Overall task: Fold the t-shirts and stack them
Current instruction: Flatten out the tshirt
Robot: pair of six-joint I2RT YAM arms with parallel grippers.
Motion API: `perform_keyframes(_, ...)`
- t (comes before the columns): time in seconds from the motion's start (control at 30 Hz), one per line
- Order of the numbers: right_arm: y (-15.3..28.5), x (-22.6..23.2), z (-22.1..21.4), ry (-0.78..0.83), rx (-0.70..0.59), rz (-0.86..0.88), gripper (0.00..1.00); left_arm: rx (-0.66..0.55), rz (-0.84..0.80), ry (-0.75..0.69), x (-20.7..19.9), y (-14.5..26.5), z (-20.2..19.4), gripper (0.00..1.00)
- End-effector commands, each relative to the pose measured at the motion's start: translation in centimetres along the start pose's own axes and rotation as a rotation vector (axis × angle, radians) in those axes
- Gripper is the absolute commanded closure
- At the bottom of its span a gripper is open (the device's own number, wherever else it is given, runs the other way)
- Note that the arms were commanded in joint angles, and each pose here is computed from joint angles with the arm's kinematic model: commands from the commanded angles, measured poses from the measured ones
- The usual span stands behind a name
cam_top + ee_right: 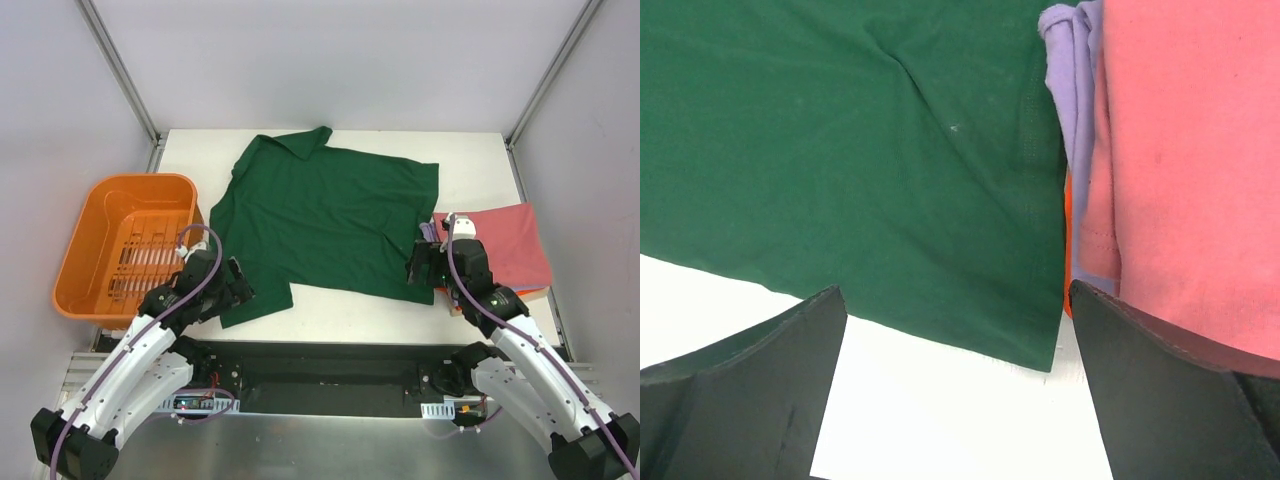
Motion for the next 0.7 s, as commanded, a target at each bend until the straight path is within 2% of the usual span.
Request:
perform_keyframes(0.0, 0.2, -0.1, 0.5, -0.010, -0.047, 0.001, 0.04, -0.018, 0.146, 0.072, 1.4, 0.4, 0.0, 0.01)
perform_keyframes(0.23, 0.2, 0.0, 0.2, -0.019, -0.040, 0.020, 0.04, -0.040, 0.266, 0.218, 3.2, -1.2, -1.3, 0.01)
perform_keyframes(0.47, -0.3, 0.3, -0.1, -0.013, -0.004, 0.033, 0.04, -0.068, 0.318, 0.265, 3.9, -1.8, -1.5, 0.09)
perform_keyframes(0.67, -0.6, 0.2, -0.3, -0.007, 0.011, 0.024, 0.04, 0.023, 0.283, 0.279, 3.3, -2.4, -2.5, 0.26)
Point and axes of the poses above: each gripper's point midway between its finger pads, its own y axis back along the fingers, its own x axis along the line the jaws close on, z = x × y, the point moved 7 cm from there along y, back along the fingers, and after that the axes turned 7 degrees about -y, right-handed, at the moved point
